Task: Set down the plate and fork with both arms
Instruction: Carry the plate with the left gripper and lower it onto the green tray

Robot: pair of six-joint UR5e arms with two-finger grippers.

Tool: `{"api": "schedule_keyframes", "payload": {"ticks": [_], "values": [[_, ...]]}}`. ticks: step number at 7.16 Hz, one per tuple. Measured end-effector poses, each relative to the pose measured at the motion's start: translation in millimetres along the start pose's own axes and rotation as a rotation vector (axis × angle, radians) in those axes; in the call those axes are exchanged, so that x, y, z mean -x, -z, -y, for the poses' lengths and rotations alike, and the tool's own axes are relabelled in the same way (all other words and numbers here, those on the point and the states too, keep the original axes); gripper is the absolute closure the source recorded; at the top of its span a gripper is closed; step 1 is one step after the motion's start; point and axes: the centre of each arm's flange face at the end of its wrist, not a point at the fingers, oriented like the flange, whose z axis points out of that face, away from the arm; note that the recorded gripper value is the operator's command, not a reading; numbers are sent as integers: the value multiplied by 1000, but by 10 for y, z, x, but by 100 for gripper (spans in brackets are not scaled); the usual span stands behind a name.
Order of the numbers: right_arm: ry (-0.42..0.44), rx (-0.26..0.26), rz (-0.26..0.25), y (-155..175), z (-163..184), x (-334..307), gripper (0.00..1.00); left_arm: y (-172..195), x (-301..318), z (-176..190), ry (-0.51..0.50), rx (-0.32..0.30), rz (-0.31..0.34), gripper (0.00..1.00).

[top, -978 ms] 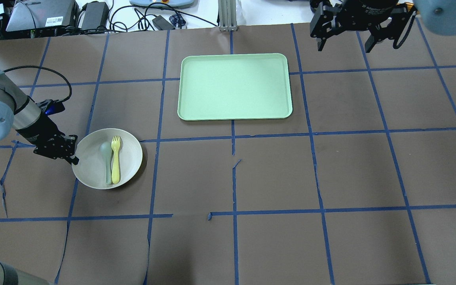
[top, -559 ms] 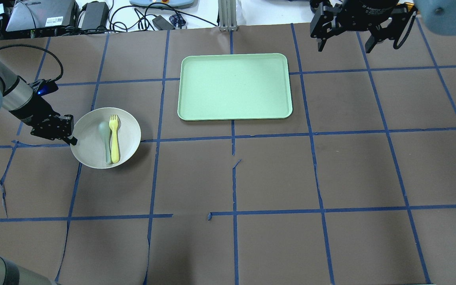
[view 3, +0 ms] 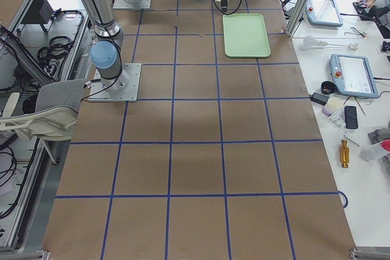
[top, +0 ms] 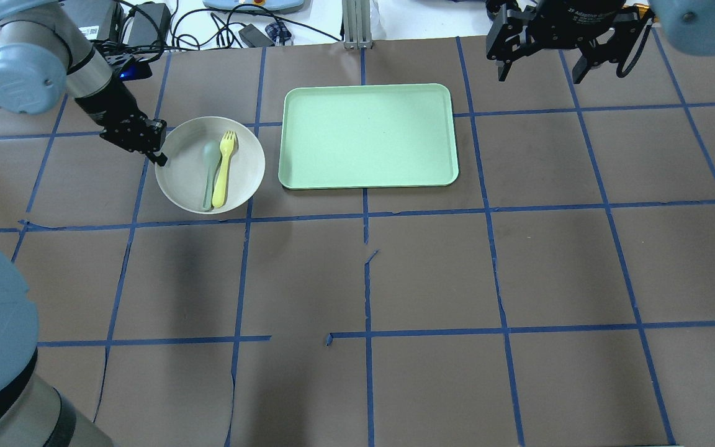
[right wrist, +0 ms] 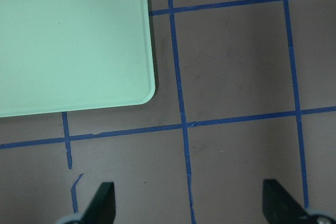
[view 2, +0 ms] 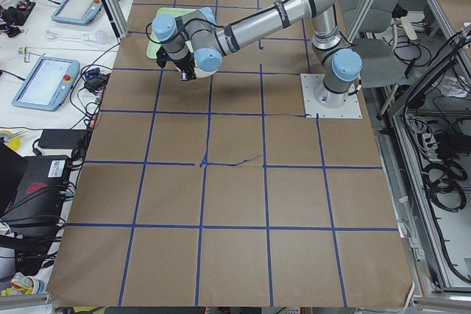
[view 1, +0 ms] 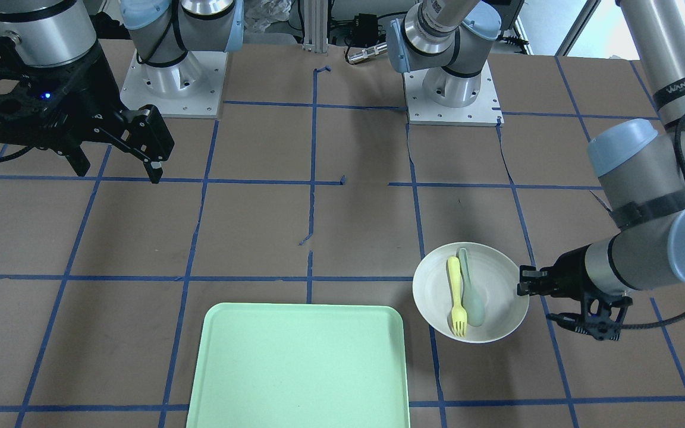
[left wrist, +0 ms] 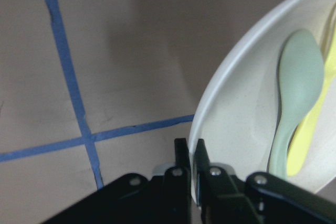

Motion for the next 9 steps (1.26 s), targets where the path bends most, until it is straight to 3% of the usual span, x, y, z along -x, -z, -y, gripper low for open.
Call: {"api": "schedule_keyframes", "payload": {"ticks": [2, 5, 9], "values": [[0, 0, 0, 0, 0, 0, 0, -12, -566, 526, -56, -36, -32, 100], [0, 0, -1, -1, 0, -2, 0, -345, -1312, 1203, 0, -57, -89, 100], [0, 1, -2, -1, -2, 0, 0, -936, -1871, 1529, 55, -43, -128, 100]]}}
